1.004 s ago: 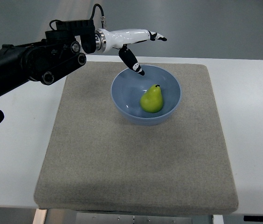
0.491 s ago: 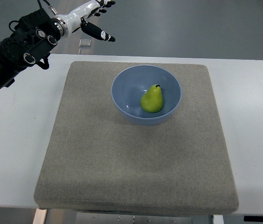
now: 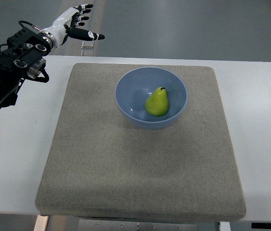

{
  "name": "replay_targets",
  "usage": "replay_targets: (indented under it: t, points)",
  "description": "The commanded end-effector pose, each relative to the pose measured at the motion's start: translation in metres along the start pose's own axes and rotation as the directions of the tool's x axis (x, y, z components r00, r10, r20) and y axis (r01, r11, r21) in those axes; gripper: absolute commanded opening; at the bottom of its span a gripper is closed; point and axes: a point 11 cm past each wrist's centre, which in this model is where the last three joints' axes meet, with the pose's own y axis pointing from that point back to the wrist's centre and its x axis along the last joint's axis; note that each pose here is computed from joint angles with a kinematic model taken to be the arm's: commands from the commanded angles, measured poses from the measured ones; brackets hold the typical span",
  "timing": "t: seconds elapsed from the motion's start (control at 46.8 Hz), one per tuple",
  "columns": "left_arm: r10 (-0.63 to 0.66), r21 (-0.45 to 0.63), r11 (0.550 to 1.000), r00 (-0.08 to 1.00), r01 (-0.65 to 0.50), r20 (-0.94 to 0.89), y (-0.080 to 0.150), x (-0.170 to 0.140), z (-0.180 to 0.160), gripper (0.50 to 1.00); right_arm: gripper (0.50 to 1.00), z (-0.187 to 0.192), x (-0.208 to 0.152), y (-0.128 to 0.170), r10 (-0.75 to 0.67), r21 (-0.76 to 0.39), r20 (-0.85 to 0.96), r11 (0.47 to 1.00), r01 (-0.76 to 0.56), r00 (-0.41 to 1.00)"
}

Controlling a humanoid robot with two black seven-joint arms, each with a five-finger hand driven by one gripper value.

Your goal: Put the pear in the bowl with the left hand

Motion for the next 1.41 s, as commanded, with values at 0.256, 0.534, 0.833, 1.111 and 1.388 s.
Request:
replay_targets:
  t: [0.256,0.534,0.833,1.111,1.388]
  points:
    - [0.124,0.07,0.992,0.959,-0.11,-0.254,0.007,-0.005,-0.034,0.951,0.926,0.0,0.0,0.0,0.0,-0.001,0.0,1.0,0.0,1.0]
    - [0.159,0.094,0.987,0.896,-0.131,-0.415,0.008,-0.015,-0.044,0.945,0.926,0.0,0.0,0.0,0.0,-0.001,0.0,1.0,0.0,1.0]
    - [0.238,0.159,0.971,0.785,-0.178,-0.572,0.011,-0.008,-0.054,0.941,0.926,0.0,0.0,0.0,0.0,-0.001,0.0,1.0,0.0,1.0]
    - [0.205,0.135,0.979,0.729,-0.154,-0.653,0.015,-0.009,-0.062,0.941,0.926,0.0,0.0,0.0,0.0,-0.001,0.0,1.0,0.0,1.0]
    - [0.184,0.111,0.983,0.714,-0.148,-0.675,0.015,-0.007,-0.059,0.958,0.926,0.0,0.0,0.0,0.0,-0.001,0.0,1.0,0.0,1.0]
